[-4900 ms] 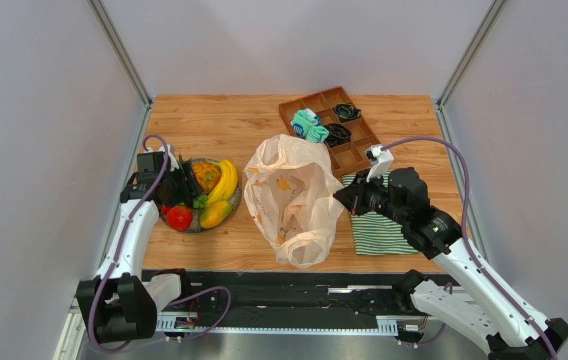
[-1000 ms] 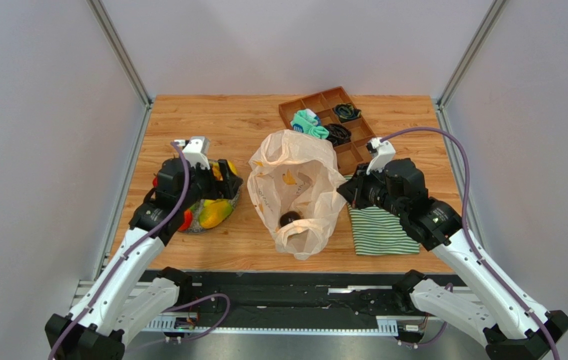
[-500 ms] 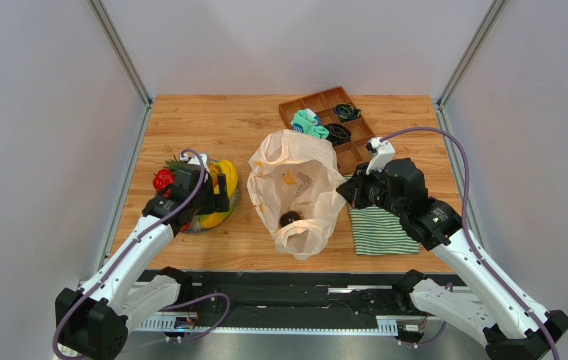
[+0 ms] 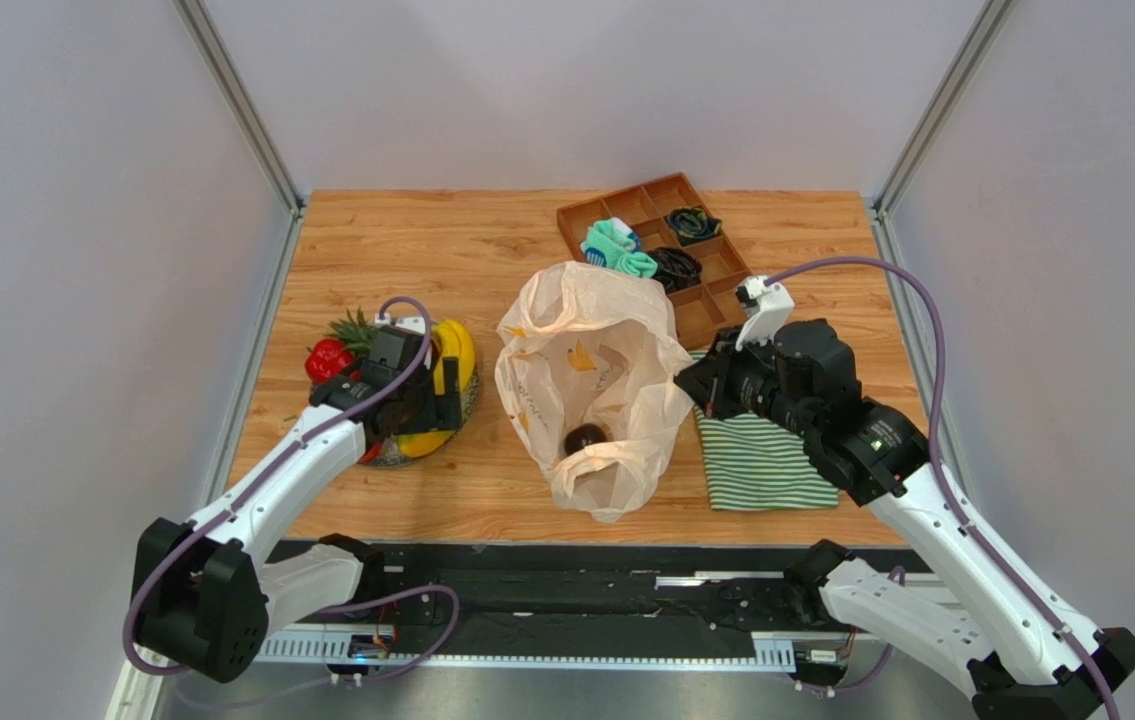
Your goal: Place the fruits into the plastic bag
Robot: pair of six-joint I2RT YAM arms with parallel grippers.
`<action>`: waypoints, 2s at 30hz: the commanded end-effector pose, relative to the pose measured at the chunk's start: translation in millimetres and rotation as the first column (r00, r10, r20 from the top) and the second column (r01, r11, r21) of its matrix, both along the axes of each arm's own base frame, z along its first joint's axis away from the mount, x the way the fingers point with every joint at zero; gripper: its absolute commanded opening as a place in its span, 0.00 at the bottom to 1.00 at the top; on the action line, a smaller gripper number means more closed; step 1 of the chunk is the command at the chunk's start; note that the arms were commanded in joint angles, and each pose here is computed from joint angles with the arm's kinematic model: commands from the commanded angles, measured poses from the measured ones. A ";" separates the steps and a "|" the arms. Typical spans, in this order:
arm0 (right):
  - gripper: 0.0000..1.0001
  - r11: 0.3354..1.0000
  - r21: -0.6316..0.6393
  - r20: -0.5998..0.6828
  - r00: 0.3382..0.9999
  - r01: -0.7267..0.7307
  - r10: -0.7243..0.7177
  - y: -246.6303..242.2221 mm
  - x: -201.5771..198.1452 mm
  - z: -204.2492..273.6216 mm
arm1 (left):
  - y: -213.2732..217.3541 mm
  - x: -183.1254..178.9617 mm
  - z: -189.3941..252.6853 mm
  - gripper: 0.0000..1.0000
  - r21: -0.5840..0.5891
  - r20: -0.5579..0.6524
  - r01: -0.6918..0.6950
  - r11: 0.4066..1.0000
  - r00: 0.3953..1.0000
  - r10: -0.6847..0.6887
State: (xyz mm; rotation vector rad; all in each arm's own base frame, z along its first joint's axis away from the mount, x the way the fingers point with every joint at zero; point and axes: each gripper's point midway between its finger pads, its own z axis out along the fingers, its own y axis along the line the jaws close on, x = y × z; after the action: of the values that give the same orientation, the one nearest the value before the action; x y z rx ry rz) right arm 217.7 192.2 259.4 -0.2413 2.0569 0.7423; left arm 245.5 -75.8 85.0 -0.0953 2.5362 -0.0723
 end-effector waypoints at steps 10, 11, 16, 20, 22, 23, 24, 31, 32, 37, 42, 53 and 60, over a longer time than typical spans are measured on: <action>0.00 1.000 0.024 0.052 0.999 -0.011 0.010 2.6 1.6 12.0 | -2.9 12.1 -1.7 0.95 0.009 0.003 0.011 1.000 1.000 -0.011; 0.00 1.000 0.022 0.051 0.999 -0.012 0.011 2.5 1.6 11.3 | -4.1 10.8 -3.6 0.94 0.005 -0.007 0.016 1.000 1.000 -0.016; 0.00 1.000 0.022 0.052 0.999 -0.010 0.009 2.1 1.4 11.4 | -6.8 7.8 -6.8 0.94 -0.010 -0.024 0.020 1.000 1.000 -0.020; 0.00 1.000 0.023 0.051 0.999 -0.010 0.009 2.2 1.5 11.0 | -9.5 2.6 -11.5 0.94 -0.021 -0.055 0.028 0.999 0.998 -0.029; 0.00 1.000 0.024 0.050 0.999 -0.009 0.008 2.3 1.5 11.0 | -9.5 1.4 -12.7 0.94 -0.024 -0.060 0.025 0.999 0.998 -0.027; 0.00 1.000 0.023 0.049 0.999 -0.009 0.008 2.4 1.7 10.6 | -9.4 1.9 -12.1 0.94 -0.023 -0.057 0.024 0.999 0.998 -0.026; 0.00 1.000 0.024 0.048 0.999 -0.009 0.007 2.5 1.6 10.7 | -8.6 1.0 -12.9 0.93 -0.020 -0.060 0.021 1.000 0.998 -0.023; 0.00 1.000 0.023 0.044 0.999 -0.008 0.007 2.5 1.6 7.9 | -9.4 -3.5 -22.0 0.89 -0.022 -0.100 0.015 1.000 0.995 -0.017; 0.00 1.000 0.023 0.043 0.999 -0.006 0.005 2.3 2.1 7.5 | -9.8 -4.2 -22.9 0.88 -0.024 -0.104 0.017 1.000 0.994 -0.019; 0.00 1.000 0.027 0.045 0.999 -0.010 0.009 3.7 2.2 8.5 | -11.0 -5.2 -22.1 0.77 -0.026 -0.105 0.025 0.999 0.994 -0.027; 0.00 1.000 0.028 0.040 0.999 -0.010 0.009 4.1 2.2 7.1 | -14.3 -6.6 -21.1 0.61 -0.032 -0.104 0.040 0.999 0.994 -0.043; 0.00 0.999 0.031 0.042 0.999 -0.010 0.009 4.1 2.3 7.5 | -44.2 -9.3 -14.8 0.54 -0.085 -0.066 0.186 0.979 0.979 -0.191; 0.00 0.999 0.034 0.038 0.999 -0.013 0.012 5.5 2.5 7.0 | -75.5 -22.9 4.5 0.54 -0.143 0.023 0.322 0.936 0.946 -0.322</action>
State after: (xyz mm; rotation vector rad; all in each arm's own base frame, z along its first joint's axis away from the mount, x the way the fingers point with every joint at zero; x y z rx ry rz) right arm 217.8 192.3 252.9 -0.2445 2.0614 0.7398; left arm 231.9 -131.8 74.0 0.1900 2.5783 -0.2467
